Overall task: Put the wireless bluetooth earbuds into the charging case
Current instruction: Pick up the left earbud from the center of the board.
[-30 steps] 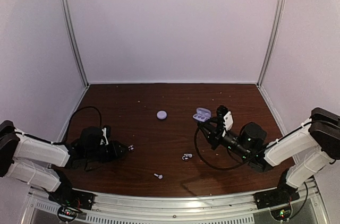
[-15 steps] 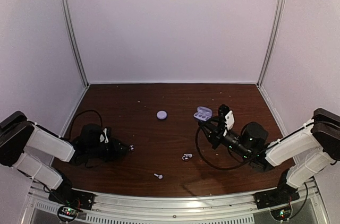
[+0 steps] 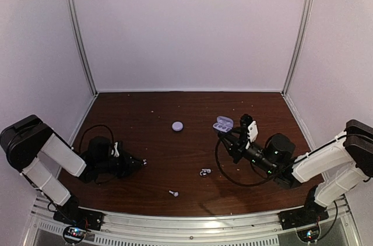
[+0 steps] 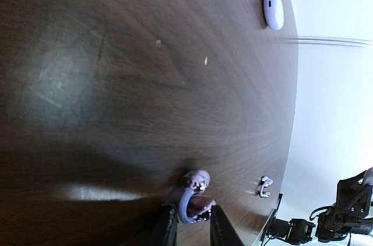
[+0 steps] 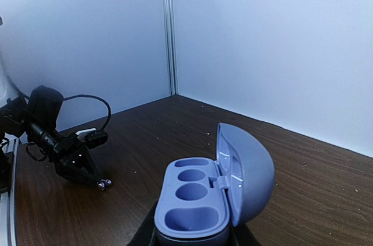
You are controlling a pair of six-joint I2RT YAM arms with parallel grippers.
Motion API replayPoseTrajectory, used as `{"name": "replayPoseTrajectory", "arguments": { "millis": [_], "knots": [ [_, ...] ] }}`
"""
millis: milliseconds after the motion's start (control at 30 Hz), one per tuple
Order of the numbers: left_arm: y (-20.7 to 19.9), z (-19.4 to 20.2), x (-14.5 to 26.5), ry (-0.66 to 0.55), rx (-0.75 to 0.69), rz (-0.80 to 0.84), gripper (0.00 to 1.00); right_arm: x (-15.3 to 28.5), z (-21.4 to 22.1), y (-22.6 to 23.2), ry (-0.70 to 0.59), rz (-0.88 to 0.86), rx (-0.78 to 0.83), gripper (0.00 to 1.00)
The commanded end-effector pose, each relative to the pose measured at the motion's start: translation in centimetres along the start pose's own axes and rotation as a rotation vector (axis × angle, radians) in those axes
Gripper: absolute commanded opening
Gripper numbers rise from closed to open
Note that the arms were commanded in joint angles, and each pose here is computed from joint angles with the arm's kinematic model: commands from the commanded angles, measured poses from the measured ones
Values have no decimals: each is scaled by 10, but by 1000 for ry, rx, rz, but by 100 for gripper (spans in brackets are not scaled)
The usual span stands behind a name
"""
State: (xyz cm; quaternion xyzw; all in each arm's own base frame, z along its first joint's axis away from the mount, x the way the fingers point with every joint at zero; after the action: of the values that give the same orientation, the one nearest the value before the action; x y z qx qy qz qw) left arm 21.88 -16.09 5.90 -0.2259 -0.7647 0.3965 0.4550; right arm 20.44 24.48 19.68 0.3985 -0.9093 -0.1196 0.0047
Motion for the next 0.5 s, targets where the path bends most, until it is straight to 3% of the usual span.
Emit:
{"name": "replayPoseTrajectory", "arguments": {
  "millis": [0,267,467],
  "knots": [
    [8,3,-1,11,31,4,22,2,-6,0,-18,-2,-3,1],
    [11,1,-4,8,37,6,18,2,-5,0,-14,2,-1,1],
    [10,-3,-5,-3,21,14,8,2,-5,0,-13,1,2,1]
  ]
}}
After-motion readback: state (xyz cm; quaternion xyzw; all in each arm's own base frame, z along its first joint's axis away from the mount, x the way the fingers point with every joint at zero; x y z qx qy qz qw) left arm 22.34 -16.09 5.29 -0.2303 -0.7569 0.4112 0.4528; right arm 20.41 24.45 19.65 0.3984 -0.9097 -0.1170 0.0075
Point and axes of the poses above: each gripper's point midway between its finger pads, its own x axis back along the fingers, its own y axis along the line the jaws close on, z = x × y, the point moved 7 cm from there along x, back along the fingers, and after that the axes turned 9 degrees about -x, right-handed, at the moved point
